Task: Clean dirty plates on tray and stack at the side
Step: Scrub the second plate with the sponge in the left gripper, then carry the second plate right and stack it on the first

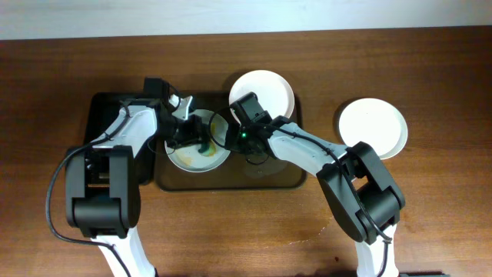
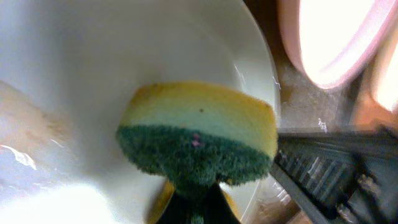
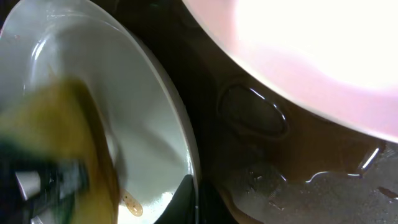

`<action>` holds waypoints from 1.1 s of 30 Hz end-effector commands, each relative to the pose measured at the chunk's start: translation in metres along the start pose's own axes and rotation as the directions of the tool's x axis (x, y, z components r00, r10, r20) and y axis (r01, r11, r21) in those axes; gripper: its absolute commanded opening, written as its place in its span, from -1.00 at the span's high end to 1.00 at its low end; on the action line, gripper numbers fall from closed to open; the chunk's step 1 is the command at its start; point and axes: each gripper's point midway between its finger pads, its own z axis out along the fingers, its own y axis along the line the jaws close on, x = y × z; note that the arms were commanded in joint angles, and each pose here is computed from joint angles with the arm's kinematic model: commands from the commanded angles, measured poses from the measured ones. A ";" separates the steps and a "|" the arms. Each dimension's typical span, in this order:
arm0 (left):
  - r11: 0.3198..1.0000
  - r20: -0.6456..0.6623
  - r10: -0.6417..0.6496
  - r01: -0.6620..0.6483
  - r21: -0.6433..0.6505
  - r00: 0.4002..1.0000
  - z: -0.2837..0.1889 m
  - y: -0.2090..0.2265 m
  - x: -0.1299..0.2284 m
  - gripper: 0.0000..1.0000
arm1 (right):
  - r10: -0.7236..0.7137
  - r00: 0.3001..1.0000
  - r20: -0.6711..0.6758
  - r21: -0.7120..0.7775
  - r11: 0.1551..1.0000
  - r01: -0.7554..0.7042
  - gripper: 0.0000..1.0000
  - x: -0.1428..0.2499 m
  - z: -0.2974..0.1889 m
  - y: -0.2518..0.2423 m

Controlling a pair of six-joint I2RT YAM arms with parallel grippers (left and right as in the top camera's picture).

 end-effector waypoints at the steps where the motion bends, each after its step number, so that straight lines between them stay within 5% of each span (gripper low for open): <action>1: 0.944 0.172 -0.030 0.084 -0.319 0.985 -0.009 0.058 -0.036 0.98 | -0.004 1.000 -0.007 0.051 0.999 0.005 0.92 0.004 0.007 -0.015; 4: 0.858 0.215 -0.023 0.130 -0.497 0.976 -0.026 0.084 -0.041 0.98 | -0.012 1.000 -0.007 0.051 0.999 0.012 0.92 0.004 0.007 -0.015; 8: 0.800 0.022 -0.149 0.134 -0.586 0.989 -0.042 0.088 0.010 0.98 | -0.012 1.000 -0.008 0.051 0.999 0.012 0.92 0.004 0.007 -0.015; 12: 0.920 -0.160 -0.071 0.003 -0.391 0.985 -0.062 0.027 0.016 0.98 | -0.012 1.000 -0.012 0.046 0.999 0.012 0.92 0.005 0.007 -0.014; 14: 0.957 -0.080 0.035 -0.057 -0.283 0.996 -0.080 -0.007 -0.020 0.98 | -0.019 1.000 -0.016 0.042 0.999 0.020 0.92 0.006 0.008 -0.014; 17: 0.956 0.048 0.076 -0.059 -0.286 0.996 -0.120 -0.018 -0.058 0.99 | -0.032 0.999 -0.014 0.032 0.999 0.032 0.85 0.005 0.008 -0.012; 18: 0.948 0.091 0.062 -0.030 -0.317 0.994 -0.138 -0.008 -0.067 0.98 | -0.035 0.999 -0.003 0.023 0.999 0.035 0.61 0.002 0.008 -0.009; 20: 0.918 0.123 0.015 0.036 -0.395 0.992 -0.158 0.026 -0.069 0.98 | -0.039 0.999 0.019 0.035 0.999 0.038 0.46 -0.001 0.009 -0.010; 21: 0.890 0.136 -0.017 0.077 -0.450 0.991 -0.171 0.047 -0.067 0.98 | -0.039 0.999 0.013 0.031 0.999 0.039 0.50 0.000 0.013 -0.011; 23: 0.867 0.152 -0.036 0.107 -0.487 0.988 -0.180 0.063 -0.066 0.98 | -0.039 0.999 -0.020 0.005 0.999 0.039 0.92 0.006 0.014 -0.007; 26: 0.865 0.158 -0.041 0.114 -0.489 0.987 -0.183 0.066 -0.066 0.98 | -0.179 0.982 -0.051 -0.060 0.983 0.176 0.92 -0.003 -0.018 0.020; 29: 0.863 0.169 -0.033 0.113 -0.492 0.985 -0.179 0.070 -0.069 0.98 | -0.373 0.926 0.057 0.100 0.925 0.367 0.92 -0.042 -0.093 0.042; 33: 0.857 0.184 -0.023 0.114 -0.503 0.983 -0.179 0.073 -0.074 0.98 | -0.602 0.775 0.193 0.539 0.725 0.429 0.92 -0.079 -0.173 0.046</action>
